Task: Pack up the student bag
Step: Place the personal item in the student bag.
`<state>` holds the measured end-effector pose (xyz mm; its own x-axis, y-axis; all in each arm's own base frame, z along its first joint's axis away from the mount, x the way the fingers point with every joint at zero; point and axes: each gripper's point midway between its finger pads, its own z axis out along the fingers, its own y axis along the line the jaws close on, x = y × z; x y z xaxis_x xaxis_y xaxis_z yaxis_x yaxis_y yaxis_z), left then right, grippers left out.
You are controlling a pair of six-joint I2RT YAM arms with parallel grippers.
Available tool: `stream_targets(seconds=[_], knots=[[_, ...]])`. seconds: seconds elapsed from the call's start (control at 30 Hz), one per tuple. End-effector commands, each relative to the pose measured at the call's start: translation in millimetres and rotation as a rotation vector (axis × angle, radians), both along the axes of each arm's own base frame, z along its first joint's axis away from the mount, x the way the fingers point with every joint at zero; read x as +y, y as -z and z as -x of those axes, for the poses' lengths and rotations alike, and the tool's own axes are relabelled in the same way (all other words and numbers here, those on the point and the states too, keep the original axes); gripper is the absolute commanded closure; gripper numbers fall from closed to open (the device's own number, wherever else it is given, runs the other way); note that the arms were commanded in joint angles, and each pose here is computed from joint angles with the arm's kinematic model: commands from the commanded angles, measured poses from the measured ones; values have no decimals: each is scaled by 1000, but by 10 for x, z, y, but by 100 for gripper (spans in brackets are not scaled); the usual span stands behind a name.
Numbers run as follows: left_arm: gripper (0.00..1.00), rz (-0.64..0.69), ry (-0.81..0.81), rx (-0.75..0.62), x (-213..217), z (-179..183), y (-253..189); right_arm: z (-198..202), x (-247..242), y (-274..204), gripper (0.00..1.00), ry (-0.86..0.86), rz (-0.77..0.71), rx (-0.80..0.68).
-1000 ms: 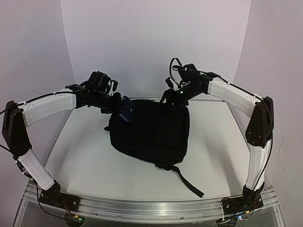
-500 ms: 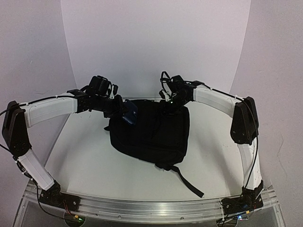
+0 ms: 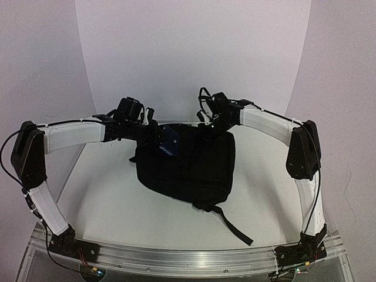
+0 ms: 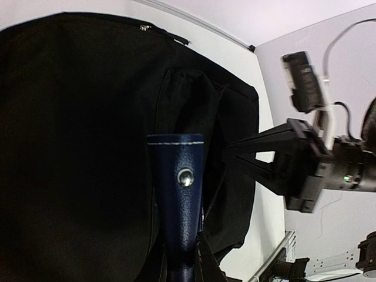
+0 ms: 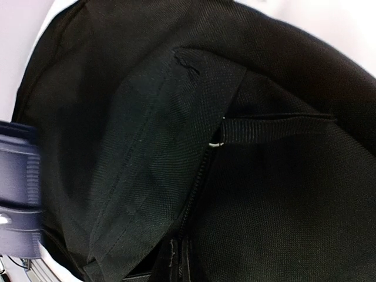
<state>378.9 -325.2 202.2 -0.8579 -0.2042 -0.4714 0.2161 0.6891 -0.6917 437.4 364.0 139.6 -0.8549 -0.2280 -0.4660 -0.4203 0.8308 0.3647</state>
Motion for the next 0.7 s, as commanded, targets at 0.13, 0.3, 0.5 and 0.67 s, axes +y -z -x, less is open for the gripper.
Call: stream_targets(seconds=[0.13,0.3,0.5,0.67], knots=[[100,211,143,-116,-536,-301,-364,168,-78,-905,100,-50,-99,-131],[100,302,262,-122,-762,-275,-352,240,-100,-899,100,-73,-95,-126],[100,346,399,-96,-953,-151,-342,246,-91,-902,100,-85,-99,-129],[100,371,482,-30,-971,165,-250,181,-110,-966,100,-72,-112,-138]])
